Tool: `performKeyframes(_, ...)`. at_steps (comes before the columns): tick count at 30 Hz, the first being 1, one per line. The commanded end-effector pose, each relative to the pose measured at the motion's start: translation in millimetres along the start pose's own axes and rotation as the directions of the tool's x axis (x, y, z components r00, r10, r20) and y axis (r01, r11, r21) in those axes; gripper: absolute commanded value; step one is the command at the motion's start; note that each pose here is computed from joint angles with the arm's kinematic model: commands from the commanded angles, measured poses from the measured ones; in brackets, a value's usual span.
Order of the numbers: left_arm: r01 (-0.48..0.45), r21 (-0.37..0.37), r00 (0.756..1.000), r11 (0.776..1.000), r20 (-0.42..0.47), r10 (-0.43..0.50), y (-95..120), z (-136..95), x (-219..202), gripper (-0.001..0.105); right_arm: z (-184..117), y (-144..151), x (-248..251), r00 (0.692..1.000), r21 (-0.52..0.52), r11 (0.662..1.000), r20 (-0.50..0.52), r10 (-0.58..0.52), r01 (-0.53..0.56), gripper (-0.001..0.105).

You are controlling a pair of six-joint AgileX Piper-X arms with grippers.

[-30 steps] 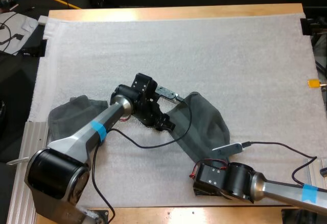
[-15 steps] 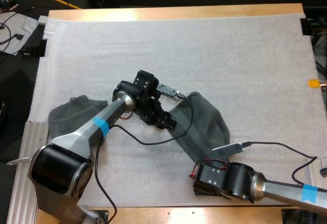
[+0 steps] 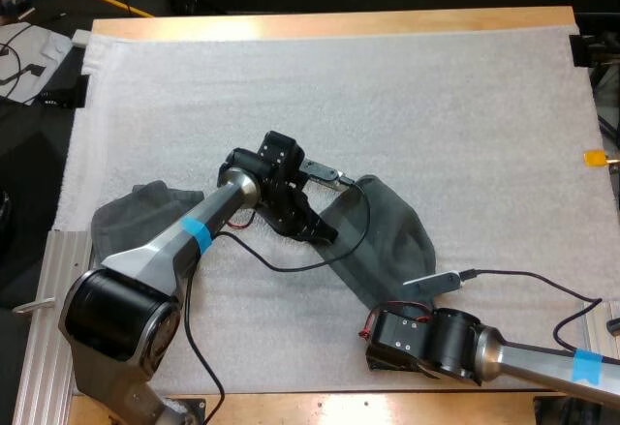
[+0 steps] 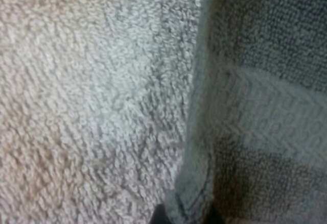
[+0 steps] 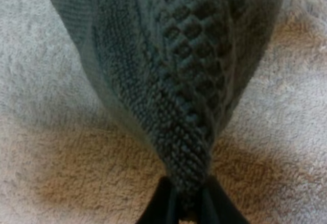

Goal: Pick towel from pile, fold and stack

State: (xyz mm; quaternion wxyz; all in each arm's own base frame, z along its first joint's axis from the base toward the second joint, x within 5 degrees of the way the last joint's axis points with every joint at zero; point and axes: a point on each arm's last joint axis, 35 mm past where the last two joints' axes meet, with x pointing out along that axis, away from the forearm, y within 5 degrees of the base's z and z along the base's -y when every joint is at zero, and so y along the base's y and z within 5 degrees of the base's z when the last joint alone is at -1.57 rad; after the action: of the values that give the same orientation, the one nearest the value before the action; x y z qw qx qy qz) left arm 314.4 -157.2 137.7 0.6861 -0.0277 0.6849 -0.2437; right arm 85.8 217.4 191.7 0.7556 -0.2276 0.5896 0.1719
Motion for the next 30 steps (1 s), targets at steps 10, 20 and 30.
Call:
performKeyframes(10, -0.018, 0.099, 0.987, 0.995, 0.160, 0.002, -26.6, -10.1, -68.5, 0.000, -2.5, -11.4, -14.6, 0.991, 0.045, 0.992, 0.044, -0.123, 0.121, 0.000)
performKeyframes(20, -0.039, 0.167, 0.941, 0.985, 0.337, -0.020, -55.8, -56.2, -158.6, 0.000, -0.4, -34.4, -79.1, 0.965, 0.077, 0.980, 0.176, -0.192, 0.181, 0.000)
performKeyframes(30, -0.045, 0.170, 0.889, 0.984, 0.457, -0.038, -71.6, -100.0, -218.1, 0.000, 7.7, -45.4, -128.7, 0.937, 0.118, 0.986, 0.316, -0.150, 0.118, 0.000)
